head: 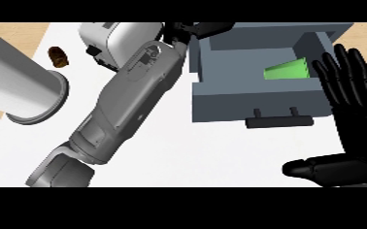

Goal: Pick up the cup, place it into the drawer and close the drawer

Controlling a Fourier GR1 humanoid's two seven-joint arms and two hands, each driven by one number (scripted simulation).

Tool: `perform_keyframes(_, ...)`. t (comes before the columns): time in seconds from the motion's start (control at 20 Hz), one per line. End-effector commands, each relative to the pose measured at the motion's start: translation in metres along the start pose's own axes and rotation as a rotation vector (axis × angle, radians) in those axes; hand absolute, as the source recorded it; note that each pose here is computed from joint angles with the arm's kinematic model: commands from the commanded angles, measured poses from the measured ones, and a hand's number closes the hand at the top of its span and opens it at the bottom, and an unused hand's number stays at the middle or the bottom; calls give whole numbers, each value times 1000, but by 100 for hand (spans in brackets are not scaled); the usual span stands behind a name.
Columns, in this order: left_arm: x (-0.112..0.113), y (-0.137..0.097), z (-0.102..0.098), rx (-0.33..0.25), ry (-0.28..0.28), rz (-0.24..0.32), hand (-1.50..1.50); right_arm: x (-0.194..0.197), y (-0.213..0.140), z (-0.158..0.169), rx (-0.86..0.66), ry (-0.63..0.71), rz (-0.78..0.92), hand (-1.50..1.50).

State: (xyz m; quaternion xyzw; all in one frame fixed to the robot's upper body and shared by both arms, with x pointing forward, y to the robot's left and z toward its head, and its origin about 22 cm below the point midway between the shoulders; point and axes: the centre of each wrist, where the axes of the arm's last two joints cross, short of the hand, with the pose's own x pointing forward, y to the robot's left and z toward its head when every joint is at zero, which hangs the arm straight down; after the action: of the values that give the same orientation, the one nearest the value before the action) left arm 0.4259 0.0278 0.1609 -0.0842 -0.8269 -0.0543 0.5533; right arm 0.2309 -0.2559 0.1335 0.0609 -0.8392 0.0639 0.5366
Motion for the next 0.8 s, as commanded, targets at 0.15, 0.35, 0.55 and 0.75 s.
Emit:
perform_keyframes(0.15, -18, -6, 1, -34, 46, -71, 150, -5, 10, -8, 17, -12, -3, -150)
perform_keyframes(0.35, -26, -12, 8, -27, 67, -129, 150, 3, 1, -10, 33, -20, -19, -150)
perform_keyframes(0.55, -32, -6, 5, -32, 96, -167, 150, 14, 16, -17, 63, -38, -25, -150)
perform_keyframes(0.75, -25, -12, 0, -60, 96, -269, 150, -6, 9, -11, 75, -9, -26, -150)
